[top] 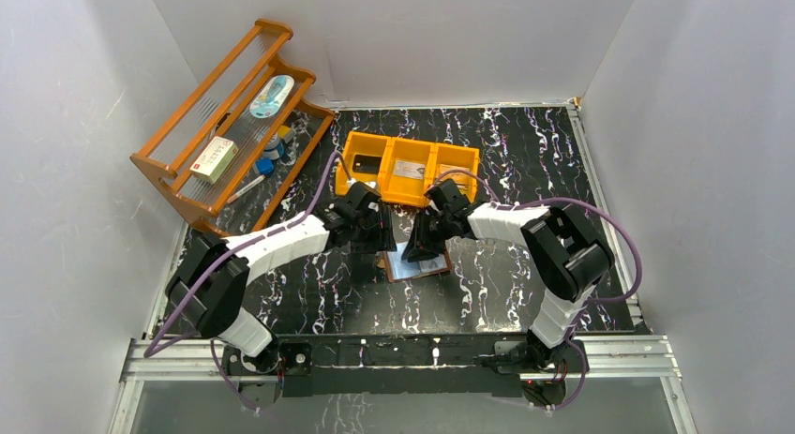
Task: Take the credit cards out of the card holder
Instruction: Remove the credit card from the card holder.
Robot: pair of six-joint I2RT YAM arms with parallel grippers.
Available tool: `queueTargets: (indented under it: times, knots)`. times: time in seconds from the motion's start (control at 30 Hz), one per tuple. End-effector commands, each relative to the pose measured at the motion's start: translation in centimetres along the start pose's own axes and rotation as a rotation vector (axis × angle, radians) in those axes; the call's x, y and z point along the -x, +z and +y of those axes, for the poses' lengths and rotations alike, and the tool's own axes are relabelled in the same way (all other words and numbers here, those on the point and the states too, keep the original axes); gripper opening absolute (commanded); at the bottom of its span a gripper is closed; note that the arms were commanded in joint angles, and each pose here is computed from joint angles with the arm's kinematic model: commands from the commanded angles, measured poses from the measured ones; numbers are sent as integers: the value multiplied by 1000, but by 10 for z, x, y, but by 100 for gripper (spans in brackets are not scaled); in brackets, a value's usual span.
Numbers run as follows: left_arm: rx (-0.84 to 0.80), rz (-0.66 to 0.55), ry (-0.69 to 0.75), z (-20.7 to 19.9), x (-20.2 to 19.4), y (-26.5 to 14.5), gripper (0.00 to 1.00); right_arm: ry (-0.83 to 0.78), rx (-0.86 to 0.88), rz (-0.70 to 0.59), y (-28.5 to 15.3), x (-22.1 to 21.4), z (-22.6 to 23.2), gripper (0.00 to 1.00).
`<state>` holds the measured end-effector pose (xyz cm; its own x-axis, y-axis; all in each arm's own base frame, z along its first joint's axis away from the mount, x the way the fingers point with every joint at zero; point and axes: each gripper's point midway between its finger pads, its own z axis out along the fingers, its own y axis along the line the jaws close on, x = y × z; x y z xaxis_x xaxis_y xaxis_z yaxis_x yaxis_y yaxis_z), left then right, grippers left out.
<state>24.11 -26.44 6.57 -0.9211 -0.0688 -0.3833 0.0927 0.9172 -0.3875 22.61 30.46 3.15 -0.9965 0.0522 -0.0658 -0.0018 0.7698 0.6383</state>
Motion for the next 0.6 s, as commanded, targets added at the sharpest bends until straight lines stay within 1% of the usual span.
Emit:
queueTargets:
  times: [0.0,0.1,0.2,0.27,0.3,0.4,0.43,0.57]
  knots:
    - [-35,25,27,-10,1,6,56,-17,26,-74,-11,8,8,32]
    - [-9,73,26,-6,-6,16,56,-50,76,-128,-29,17,30,33]
    - [-1,107,31,-3,-12,23,56,-66,50,-201,-45,25,33,37]
    - [11,140,43,-1,-17,28,55,-63,-6,-242,-54,29,23,40]
    - [22,161,48,2,-22,31,53,-57,-36,-256,-58,30,16,42]
    - [44,167,48,7,-25,30,47,-35,-134,-309,-69,35,-8,44]
    - [52,164,45,9,-26,30,46,-24,-165,-323,-72,37,-17,45]
    - [56,160,41,11,-28,27,45,-25,-190,-311,-75,39,-28,51]
